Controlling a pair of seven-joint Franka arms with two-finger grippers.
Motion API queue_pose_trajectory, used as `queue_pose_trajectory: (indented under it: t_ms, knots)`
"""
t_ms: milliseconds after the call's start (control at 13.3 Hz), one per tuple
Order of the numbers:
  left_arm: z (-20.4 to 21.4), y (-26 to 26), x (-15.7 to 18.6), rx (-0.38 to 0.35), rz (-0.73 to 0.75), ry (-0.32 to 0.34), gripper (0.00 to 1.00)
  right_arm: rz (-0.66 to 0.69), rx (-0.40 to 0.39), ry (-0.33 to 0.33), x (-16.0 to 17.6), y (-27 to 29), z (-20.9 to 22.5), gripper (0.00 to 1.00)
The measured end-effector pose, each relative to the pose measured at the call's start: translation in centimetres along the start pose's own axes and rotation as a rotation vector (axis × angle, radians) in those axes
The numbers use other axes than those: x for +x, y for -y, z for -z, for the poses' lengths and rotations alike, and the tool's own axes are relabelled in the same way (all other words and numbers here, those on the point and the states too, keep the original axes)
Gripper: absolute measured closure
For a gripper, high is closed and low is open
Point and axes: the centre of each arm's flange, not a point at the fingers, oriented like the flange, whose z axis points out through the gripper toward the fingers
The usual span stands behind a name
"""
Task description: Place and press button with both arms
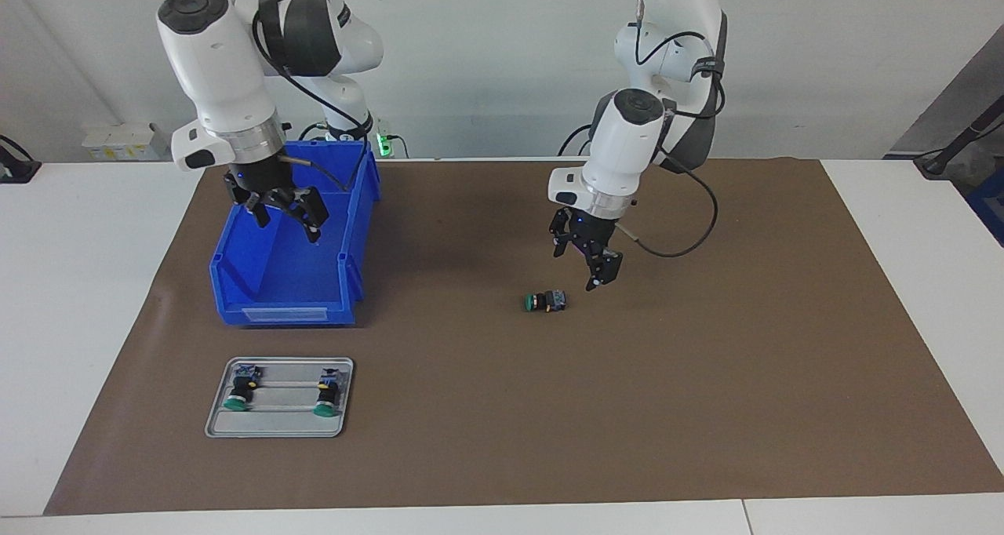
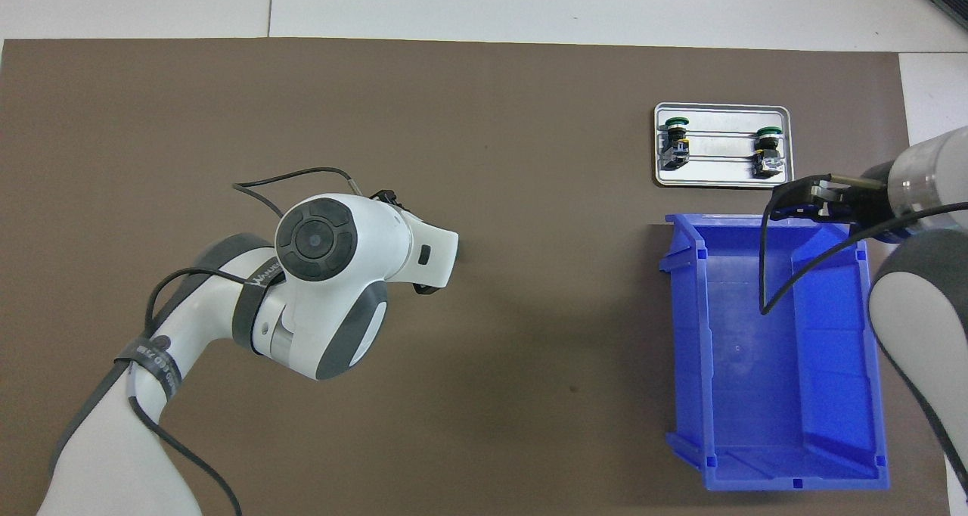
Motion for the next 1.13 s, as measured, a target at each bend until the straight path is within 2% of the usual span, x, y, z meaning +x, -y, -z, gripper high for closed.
queue_pose_trajectory:
  t_ms: [225, 375, 601, 1126]
  knots:
    - [-4.4, 0.3, -0.3, 0.003, -0.074, 0.007, 0.00, 0.066, -0.004, -0.002, 1.0, -1.6, 4.2, 0.00]
    - [-4.9, 0.6, -0.2, 0.008, -0.099, 0.003, 0.00, 0.087, -0.004, -0.010, 1.8, -1.7, 6.0, 0.00]
    - [-4.3, 0.9, 0.4, 0.018, -0.107, -0.011, 0.00, 0.139, -0.016, 0.027, 1.8, -1.5, 5.7, 0.00]
    - [-6.6, 0.2, 1.0, 0.032, -0.143, -0.031, 0.00, 0.171, -0.019, 0.050, 1.6, -1.7, 5.5, 0.00]
